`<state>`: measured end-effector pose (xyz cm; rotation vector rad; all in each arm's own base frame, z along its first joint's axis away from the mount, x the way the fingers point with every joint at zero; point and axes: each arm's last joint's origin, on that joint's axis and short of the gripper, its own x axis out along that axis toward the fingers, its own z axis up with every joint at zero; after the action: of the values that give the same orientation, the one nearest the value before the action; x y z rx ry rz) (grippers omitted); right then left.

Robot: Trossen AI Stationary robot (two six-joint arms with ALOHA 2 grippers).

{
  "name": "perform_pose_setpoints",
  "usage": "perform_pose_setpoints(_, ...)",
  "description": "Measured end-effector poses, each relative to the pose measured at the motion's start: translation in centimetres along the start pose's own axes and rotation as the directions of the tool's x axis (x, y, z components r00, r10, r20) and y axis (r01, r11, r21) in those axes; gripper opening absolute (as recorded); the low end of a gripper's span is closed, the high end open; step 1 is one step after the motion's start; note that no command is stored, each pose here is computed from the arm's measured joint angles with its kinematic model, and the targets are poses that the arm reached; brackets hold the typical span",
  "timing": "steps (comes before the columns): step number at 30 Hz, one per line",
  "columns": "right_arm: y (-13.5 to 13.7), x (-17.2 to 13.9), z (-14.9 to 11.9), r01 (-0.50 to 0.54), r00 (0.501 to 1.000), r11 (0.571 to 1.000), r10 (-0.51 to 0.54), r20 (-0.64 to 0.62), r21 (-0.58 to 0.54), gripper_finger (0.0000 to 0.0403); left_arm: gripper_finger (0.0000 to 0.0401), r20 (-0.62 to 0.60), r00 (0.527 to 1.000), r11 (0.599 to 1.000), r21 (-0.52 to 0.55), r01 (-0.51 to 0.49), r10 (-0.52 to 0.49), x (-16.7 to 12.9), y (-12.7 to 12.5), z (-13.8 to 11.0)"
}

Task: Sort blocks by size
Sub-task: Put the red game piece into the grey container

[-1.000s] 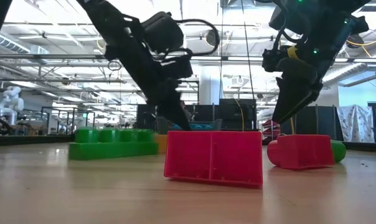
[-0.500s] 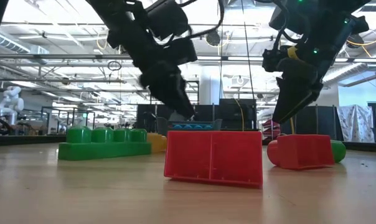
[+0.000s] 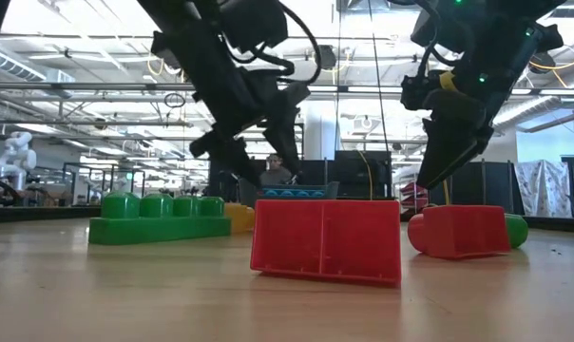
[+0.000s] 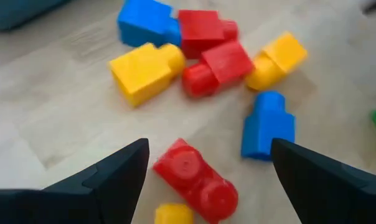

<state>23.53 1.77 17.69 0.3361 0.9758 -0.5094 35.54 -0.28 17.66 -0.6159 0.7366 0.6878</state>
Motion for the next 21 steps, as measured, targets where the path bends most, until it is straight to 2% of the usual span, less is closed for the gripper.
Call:
perform_pose_setpoints(5,0.0,0.0,0.0,0.001,1.000,1.000,-0.001,-0.002,-0.004,0.0238,0.0337,0.013,0.999,0.995,-0.097,-0.036,0.037,0.8,0.1,-0.3)
perform_pose_setpoints(7,0.0,0.0,0.0,0.000,1.000,1.000,0.000,-0.006,-0.004,0.0238,0.0337,-0.021,0.997,0.992,-0.103,-0.072,0.070,1.8,0.3,-1.2)
perform_pose_setpoints(10,-0.1,0.0,-0.1,0.004,1.000,1.000,-0.004,-0.014,-0.006,0.0238,0.0337,-0.072,0.996,0.990,-0.129,-0.056,0.047,3.1,0.2,-2.0)
perform_pose_setpoints(18,-0.1,0.0,-0.2,0.010,1.000,1.000,-0.010,-0.022,0.001,0.0238,0.0335,-0.114,0.992,0.992,-0.107,-0.072,0.060,4.4,0.0,-3.3)
perform_pose_setpoints(21,-0.1,0.0,-0.2,0.012,1.000,1.000,-0.012,-0.024,0.004,0.0238,0.0312,-0.135,0.987,0.994,-0.053,-0.098,0.090,4.4,0.3,-3.5)
